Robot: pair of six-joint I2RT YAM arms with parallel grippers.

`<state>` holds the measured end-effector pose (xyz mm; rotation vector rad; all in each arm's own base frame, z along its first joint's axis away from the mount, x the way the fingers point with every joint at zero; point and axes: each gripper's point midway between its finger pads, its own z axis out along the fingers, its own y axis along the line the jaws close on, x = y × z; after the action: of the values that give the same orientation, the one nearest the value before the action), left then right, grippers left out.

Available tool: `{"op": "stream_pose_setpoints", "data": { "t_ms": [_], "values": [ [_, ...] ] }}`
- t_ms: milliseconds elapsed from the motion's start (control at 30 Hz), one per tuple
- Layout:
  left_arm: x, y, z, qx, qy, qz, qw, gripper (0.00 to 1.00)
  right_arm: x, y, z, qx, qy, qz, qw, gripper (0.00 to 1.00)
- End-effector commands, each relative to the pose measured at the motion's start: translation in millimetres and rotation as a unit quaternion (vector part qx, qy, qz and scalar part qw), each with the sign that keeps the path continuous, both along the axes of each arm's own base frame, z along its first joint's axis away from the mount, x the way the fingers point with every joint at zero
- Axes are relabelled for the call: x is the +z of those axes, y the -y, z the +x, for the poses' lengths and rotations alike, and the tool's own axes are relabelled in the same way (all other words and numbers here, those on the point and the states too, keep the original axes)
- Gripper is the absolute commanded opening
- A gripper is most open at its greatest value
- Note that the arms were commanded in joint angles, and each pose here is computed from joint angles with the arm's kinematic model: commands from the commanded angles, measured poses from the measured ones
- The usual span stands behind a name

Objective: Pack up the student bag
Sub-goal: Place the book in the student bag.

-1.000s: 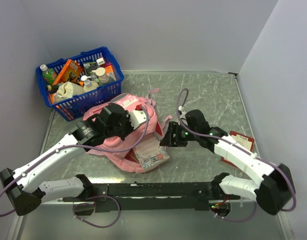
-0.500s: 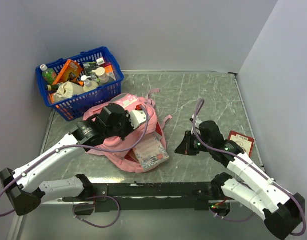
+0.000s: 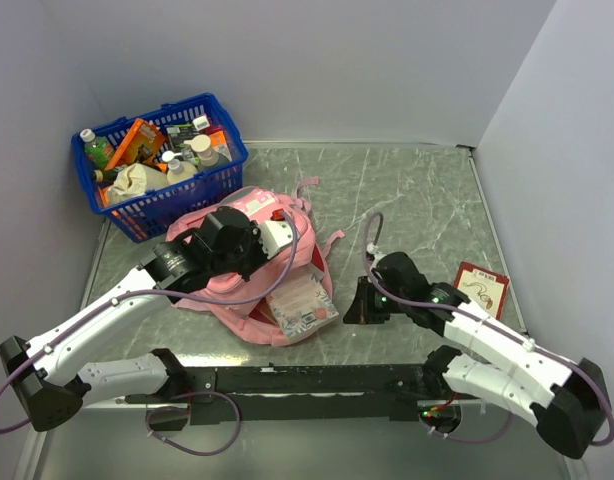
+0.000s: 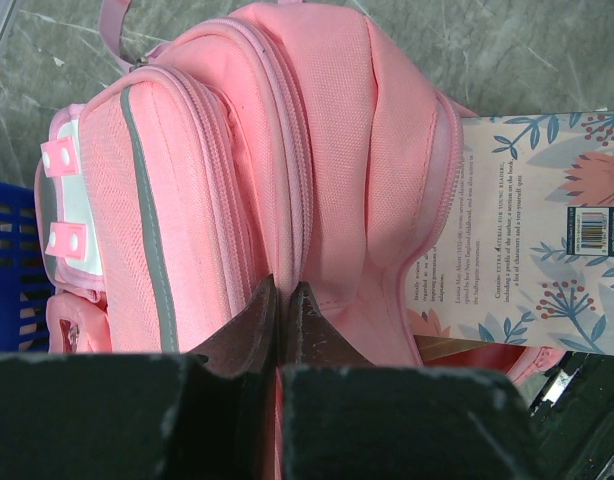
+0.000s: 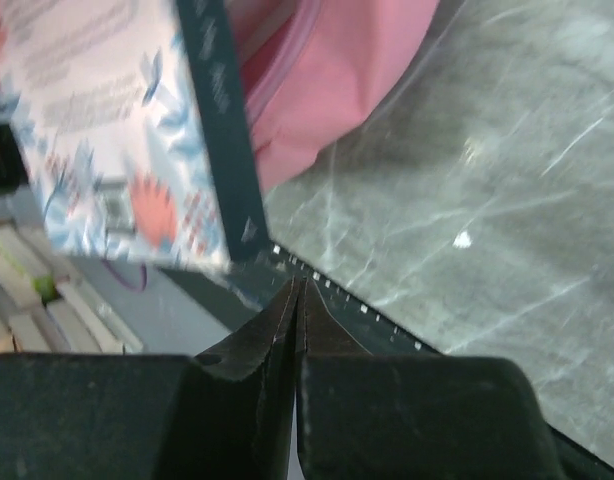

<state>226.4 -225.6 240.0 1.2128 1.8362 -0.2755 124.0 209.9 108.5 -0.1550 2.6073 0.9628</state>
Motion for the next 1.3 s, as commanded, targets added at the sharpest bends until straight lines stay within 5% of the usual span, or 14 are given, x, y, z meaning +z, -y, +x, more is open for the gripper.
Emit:
{"op": "stream_pose_setpoints", "data": {
  "t_ms": [0, 300, 467, 633, 967, 1267],
  "values": [
    [60, 16, 15, -0.004, 0.078, -0.077, 0.994, 0.01, 22, -19, 36, -0.035, 0.036, 0.016, 0.999, 0.04],
    [59, 16, 14, -0.006, 0.084, -0.079, 0.993, 0.01, 59, -67, 71, -0.016, 0.053, 0.066, 0.996, 0.01],
    [59, 14, 13, -0.006, 0.084, -0.079, 0.993, 0.01, 61, -52, 93, -0.051, 0.083, -0.005, 0.995, 0.0],
    [58, 13, 12, -0.007, 0.086, -0.081, 0.993, 0.01, 57, -15, 70, -0.069, 0.109, -0.023, 0.991, 0.01],
    [61, 14, 15, -0.003, 0.086, -0.083, 0.993, 0.01, 45, -31, -25, 0.108, 0.096, 0.032, 0.989, 0.0],
    [63, 12, 15, -0.001, 0.088, -0.084, 0.993, 0.01, 20, -40, -7, 0.097, 0.083, -0.038, 0.991, 0.0]
  ]
}}
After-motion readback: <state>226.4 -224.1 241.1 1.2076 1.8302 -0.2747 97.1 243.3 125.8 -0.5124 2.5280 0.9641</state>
